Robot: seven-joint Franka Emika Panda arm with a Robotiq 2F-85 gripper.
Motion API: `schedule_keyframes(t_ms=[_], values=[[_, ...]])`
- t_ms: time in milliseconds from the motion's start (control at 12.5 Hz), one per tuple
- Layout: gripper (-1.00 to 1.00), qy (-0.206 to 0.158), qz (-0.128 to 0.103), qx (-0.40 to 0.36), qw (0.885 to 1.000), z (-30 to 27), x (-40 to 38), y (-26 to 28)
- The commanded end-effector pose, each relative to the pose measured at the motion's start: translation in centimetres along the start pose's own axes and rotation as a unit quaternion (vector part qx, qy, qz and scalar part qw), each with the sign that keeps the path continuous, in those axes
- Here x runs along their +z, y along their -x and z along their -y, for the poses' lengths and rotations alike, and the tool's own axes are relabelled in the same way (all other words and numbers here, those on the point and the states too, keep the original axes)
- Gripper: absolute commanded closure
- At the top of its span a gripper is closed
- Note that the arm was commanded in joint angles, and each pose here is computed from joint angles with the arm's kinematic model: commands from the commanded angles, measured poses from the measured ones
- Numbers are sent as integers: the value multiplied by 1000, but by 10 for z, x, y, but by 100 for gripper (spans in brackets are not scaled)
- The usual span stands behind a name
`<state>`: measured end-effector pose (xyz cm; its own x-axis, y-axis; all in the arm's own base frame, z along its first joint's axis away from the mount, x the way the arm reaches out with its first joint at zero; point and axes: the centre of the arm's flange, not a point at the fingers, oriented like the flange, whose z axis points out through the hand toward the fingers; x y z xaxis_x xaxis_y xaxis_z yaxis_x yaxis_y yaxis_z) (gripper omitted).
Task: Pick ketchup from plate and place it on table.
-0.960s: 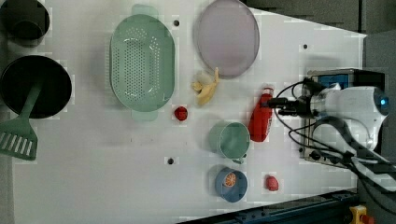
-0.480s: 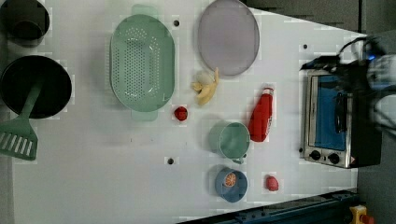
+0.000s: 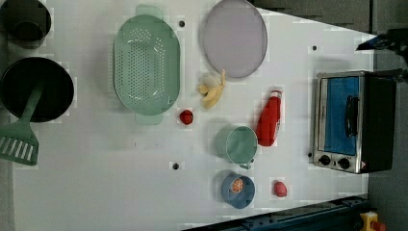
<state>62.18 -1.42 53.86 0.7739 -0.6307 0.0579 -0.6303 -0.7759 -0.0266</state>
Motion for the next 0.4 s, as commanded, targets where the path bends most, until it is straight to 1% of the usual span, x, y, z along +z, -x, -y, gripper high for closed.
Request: schedule_keyframes(t_ms=[80, 400], values=[[-100, 17, 17, 39, 999, -5, -31, 5], [-100, 38, 40, 41, 998, -14, -55, 10]])
